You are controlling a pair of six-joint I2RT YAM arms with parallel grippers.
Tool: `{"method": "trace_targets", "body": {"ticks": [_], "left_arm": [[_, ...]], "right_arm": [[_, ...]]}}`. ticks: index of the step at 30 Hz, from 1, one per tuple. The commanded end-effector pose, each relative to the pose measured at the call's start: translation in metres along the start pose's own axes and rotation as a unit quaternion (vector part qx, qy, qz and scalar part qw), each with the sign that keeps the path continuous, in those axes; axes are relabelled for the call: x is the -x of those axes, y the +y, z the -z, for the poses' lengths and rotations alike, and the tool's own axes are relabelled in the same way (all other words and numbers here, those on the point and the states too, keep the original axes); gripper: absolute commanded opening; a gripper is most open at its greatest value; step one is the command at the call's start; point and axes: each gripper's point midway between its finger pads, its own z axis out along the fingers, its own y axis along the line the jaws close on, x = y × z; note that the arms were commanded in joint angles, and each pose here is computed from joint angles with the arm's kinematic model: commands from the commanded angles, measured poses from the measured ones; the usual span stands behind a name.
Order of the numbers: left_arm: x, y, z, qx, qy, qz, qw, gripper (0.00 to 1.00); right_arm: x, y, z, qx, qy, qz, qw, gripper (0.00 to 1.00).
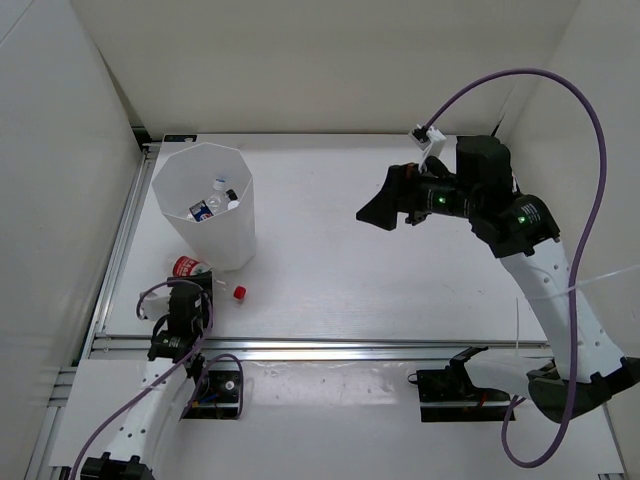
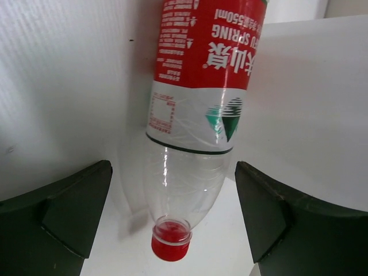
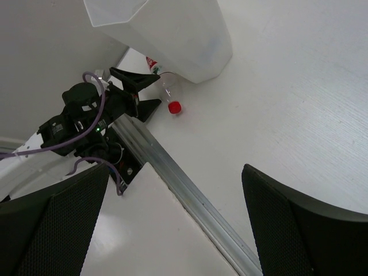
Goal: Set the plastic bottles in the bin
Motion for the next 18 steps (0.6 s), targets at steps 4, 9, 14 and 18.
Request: {"method": "trace_targets", "body": {"ticks": [4,9,14,18], "left_arm": [[-0.001,0.027,-0.008,0.031,0.011,-0.026,0.999,1.00],[-0.007,0.036,-0.012,0.041,0.034,-0.031,0.998,0.87],[-0.010,0.045,-0.012,0.044,0.056,-0.061,0.996,0.52],[-0.012,0.027,-0.001,0.027,0.078,-0.058,0.995,0.51]], "right_arm": [[-0.008,0.006,0.010,0.009,-0.002,-0.008,1.000,1.00],[-0.016,0.003,0.010,0.003,0.003,-0.022,1.000,1.00],[-0.016,0.004,0.015,-0.004,0.006,-0.025,1.000,1.00],[-0.015,0.006,0.018,-0.003,0.002,-0.022,1.000,1.00]]}}
